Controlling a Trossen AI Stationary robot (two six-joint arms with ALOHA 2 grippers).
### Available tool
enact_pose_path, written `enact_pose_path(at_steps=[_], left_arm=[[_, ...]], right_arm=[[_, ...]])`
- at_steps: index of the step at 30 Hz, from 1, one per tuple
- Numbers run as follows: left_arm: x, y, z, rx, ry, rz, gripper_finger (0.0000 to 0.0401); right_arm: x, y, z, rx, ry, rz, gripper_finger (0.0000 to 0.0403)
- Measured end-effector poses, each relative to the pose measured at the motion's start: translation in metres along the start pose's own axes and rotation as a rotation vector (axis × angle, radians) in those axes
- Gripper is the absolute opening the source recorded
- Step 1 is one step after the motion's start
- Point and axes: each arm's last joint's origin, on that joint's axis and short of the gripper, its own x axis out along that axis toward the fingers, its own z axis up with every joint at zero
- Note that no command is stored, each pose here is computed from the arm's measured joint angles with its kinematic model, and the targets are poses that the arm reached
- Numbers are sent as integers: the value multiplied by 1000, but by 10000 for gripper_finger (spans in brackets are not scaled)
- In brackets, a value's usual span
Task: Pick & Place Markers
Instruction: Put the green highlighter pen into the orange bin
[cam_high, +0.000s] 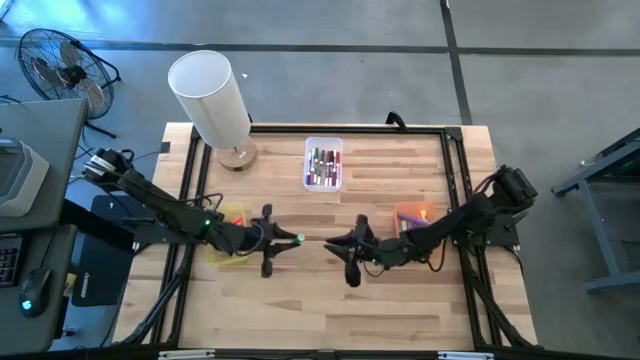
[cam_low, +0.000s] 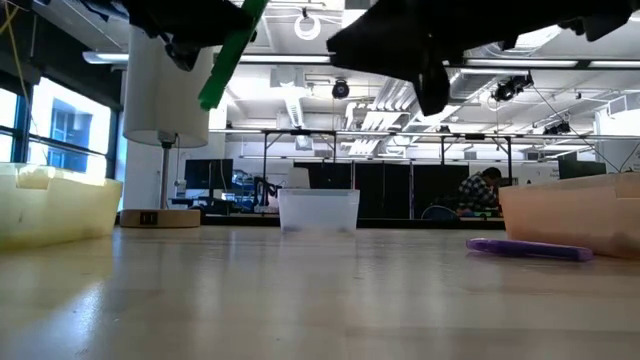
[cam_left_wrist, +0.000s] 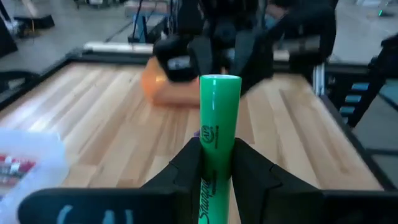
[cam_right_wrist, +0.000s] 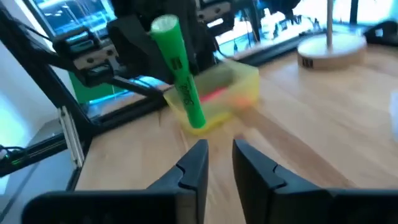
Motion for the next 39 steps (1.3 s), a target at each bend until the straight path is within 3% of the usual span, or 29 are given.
enact_pose_path(at_steps=[4,10,18,23,28,39], left_arm=[[0,-1,5,13,-42,-15,72],[0,-3,9,-1,-81,-52,63],[6,-7,6,-14,-102,-80,63],[6,-7,6,-17,-101,-91,64],[7,-7,6,-14,-102,-100,64],[8,-8,5,-14,-103,-96,65]], right_arm=[[4,2,0,-40,-57,24,80],[14,6,-2,-60,-69,26,98],[38,30,15,-253,-92,17,132],[46,32,26,-273,-98,6,159],[51,33,39,-253,-125,82,180],[58,31,51,-263,-144,108,177]])
